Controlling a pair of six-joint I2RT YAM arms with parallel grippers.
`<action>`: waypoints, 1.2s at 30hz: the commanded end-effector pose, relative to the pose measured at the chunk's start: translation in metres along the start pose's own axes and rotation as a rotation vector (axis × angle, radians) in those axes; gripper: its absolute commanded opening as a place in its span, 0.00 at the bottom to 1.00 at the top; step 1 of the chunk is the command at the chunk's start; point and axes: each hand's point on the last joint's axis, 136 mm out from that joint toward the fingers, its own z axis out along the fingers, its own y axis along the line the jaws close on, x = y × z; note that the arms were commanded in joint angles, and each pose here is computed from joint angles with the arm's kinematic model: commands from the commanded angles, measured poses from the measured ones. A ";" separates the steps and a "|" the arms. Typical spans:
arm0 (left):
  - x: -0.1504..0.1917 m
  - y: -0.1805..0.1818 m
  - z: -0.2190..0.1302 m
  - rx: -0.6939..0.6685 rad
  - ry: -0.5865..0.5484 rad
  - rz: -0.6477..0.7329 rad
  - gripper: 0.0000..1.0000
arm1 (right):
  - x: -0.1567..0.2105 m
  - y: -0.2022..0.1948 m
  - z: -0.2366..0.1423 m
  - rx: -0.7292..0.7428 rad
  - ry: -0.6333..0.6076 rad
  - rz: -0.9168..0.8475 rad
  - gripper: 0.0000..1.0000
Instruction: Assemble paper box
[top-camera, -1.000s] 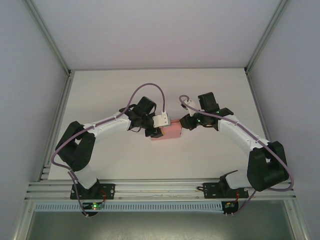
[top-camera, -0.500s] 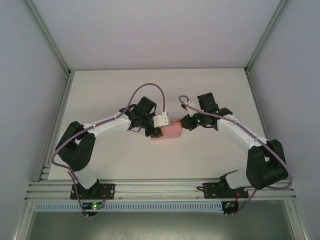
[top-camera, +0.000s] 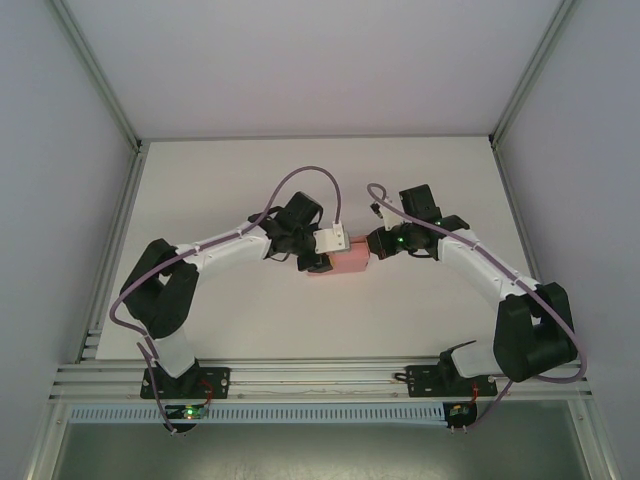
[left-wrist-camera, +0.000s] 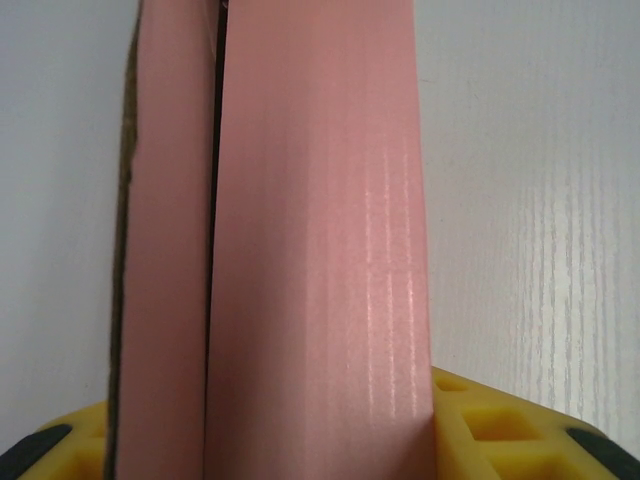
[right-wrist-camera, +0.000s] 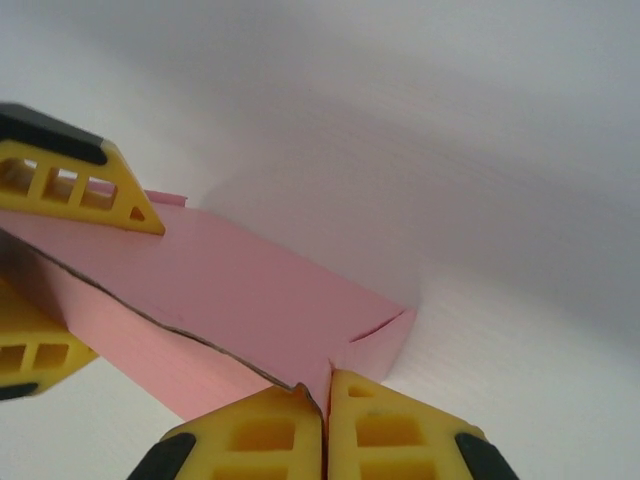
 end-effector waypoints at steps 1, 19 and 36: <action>0.057 -0.008 0.017 -0.003 0.240 -0.053 0.43 | -0.014 0.042 -0.022 -0.163 -0.018 0.085 0.07; 0.055 -0.008 0.020 -0.003 0.241 -0.048 0.42 | -0.051 0.046 -0.045 -0.233 -0.115 0.478 0.09; 0.058 -0.011 0.028 0.031 0.247 -0.053 0.41 | -0.055 0.055 -0.038 -0.369 -0.117 0.498 0.10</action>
